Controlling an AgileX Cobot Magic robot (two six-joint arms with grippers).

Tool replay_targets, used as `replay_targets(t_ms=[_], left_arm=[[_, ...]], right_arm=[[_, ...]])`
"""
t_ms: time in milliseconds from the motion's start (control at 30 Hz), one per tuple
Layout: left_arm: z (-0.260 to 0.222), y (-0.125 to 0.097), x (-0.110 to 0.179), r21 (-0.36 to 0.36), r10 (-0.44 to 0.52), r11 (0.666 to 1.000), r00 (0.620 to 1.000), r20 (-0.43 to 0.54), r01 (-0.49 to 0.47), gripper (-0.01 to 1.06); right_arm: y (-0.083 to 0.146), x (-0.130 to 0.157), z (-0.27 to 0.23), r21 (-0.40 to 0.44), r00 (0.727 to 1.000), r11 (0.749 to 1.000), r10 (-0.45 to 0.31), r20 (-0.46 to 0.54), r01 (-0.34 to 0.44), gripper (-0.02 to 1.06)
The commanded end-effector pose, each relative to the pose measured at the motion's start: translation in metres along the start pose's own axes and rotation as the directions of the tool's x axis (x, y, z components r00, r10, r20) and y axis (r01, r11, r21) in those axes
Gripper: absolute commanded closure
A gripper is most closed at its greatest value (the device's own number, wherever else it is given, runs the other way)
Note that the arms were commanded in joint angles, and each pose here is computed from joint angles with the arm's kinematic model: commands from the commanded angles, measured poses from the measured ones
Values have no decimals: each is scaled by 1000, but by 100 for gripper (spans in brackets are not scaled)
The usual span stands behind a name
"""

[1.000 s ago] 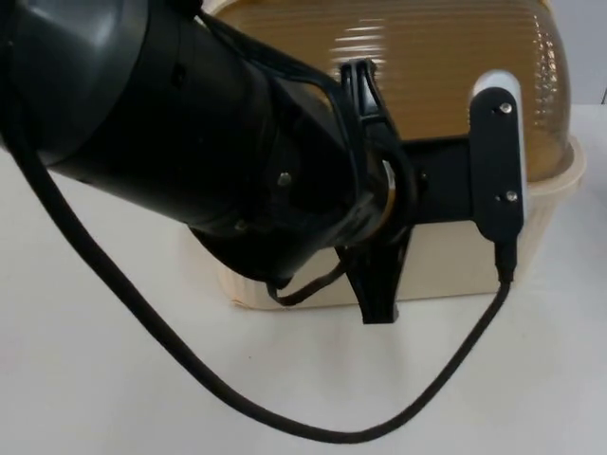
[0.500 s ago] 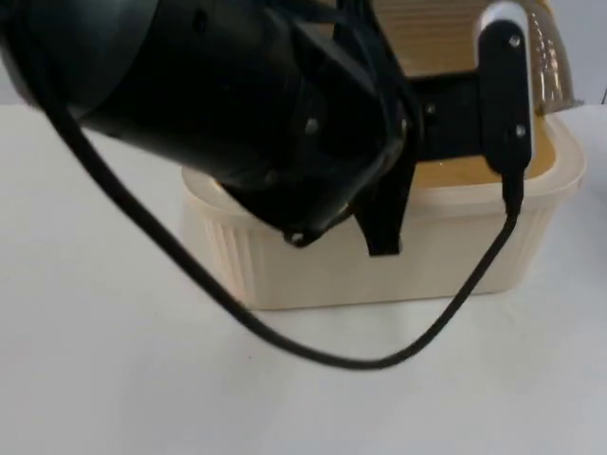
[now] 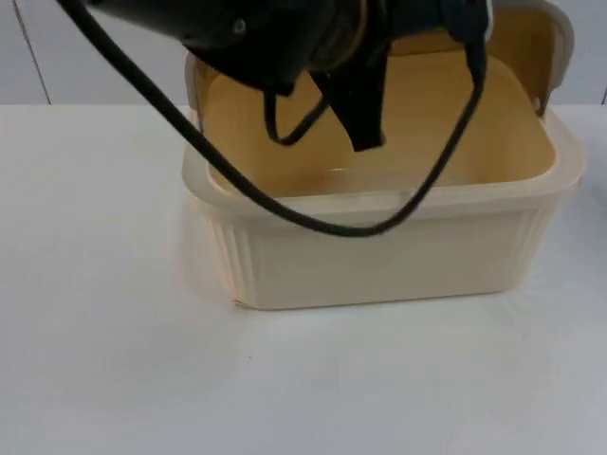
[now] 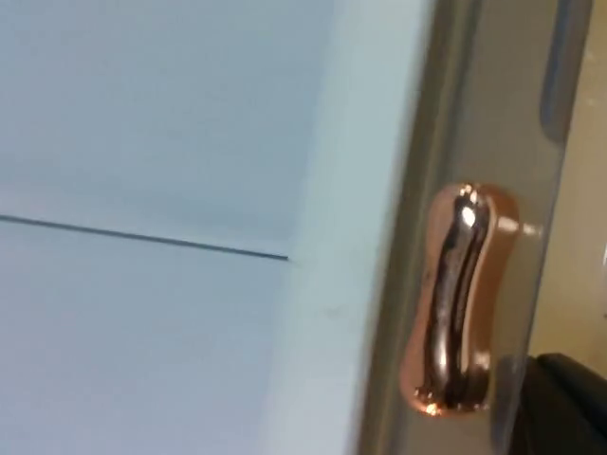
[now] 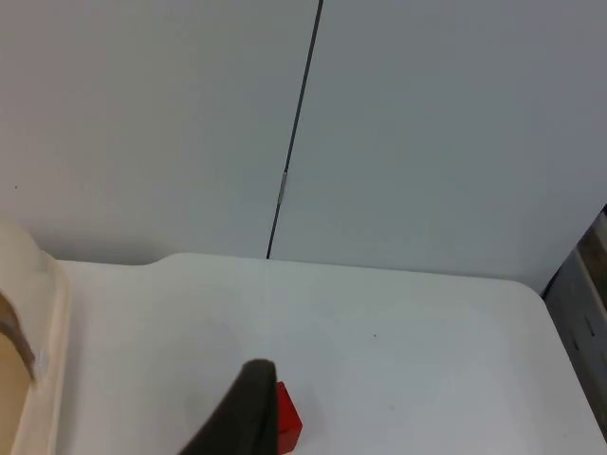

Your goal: Open the box lid with the left hand, place the block into the box with the right hand, then close the box lid with the left hand.

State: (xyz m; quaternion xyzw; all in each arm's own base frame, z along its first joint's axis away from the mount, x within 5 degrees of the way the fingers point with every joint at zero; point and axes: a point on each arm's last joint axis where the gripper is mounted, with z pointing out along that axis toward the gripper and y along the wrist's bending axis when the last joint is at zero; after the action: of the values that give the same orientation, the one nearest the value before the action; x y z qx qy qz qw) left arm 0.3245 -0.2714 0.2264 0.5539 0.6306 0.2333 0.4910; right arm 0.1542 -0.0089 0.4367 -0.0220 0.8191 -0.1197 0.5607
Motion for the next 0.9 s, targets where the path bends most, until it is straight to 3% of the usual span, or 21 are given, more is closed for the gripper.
replay_targets(t_ms=[0, 267, 300, 367, 433, 500, 533, 600, 633, 700, 767, 867], left_arm=[[2, 8, 3, -5, -20, 1000, 1000, 5, 20, 105], [2, 10, 4, -15, -36, 999, 999, -1, 36, 105], [-1, 9, 1, -10, -64, 998, 998, -5, 64, 105], [-13, 5, -5, 51, -241, 969, 970, -39, 243, 105], [-15, 2, -6, 81, -285, 954, 957, -52, 289, 105], [-30, -7, -10, 215, -423, 876, 902, -88, 432, 105], [-38, -9, -13, 270, -451, 848, 888, -87, 457, 105], [-55, -11, -14, 356, -536, 760, 834, -130, 543, 105], [-55, -11, -14, 356, -536, 760, 834, -130, 543, 105], [-75, -1, -14, 397, -589, 710, 799, -118, 582, 105], [-95, 27, -10, 384, -663, 678, 747, -48, 626, 105], [-115, 63, -1, 338, -718, 666, 694, 50, 665, 105]], right_arm=[[-2, -1, -3, 7, 1000, 1000, 1, 10, -1, -1], [-2, -1, -3, 7, 1000, 1000, 1, 10, -1, -1], [-2, -1, -3, 7, 1000, 1000, 1, 10, -1, -1], [-2, -1, -3, 7, 1000, 1000, 1, 10, -1, -1], [-2, -1, -3, 7, 1000, 1000, 1, 10, -1, -1], [-2, -1, -3, 7, 1000, 1000, 1, 10, -1, -1], [-2, -1, -3, 7, 1000, 1000, 1, 10, -1, -1], [-2, -1, -3, 7, 1000, 1000, 1, 10, -1, -1], [-2, -1, -3, 7, 1000, 1000, 1, 10, -1, -1], [-2, -1, -3, 7, 1000, 1000, 12, 10, -12, -1], [-2, -1, -3, 7, 1000, 1000, 14, 10, -14, -1], [-2, -1, -3, 7, 1000, 1000, 19, 10, -19, -1]])
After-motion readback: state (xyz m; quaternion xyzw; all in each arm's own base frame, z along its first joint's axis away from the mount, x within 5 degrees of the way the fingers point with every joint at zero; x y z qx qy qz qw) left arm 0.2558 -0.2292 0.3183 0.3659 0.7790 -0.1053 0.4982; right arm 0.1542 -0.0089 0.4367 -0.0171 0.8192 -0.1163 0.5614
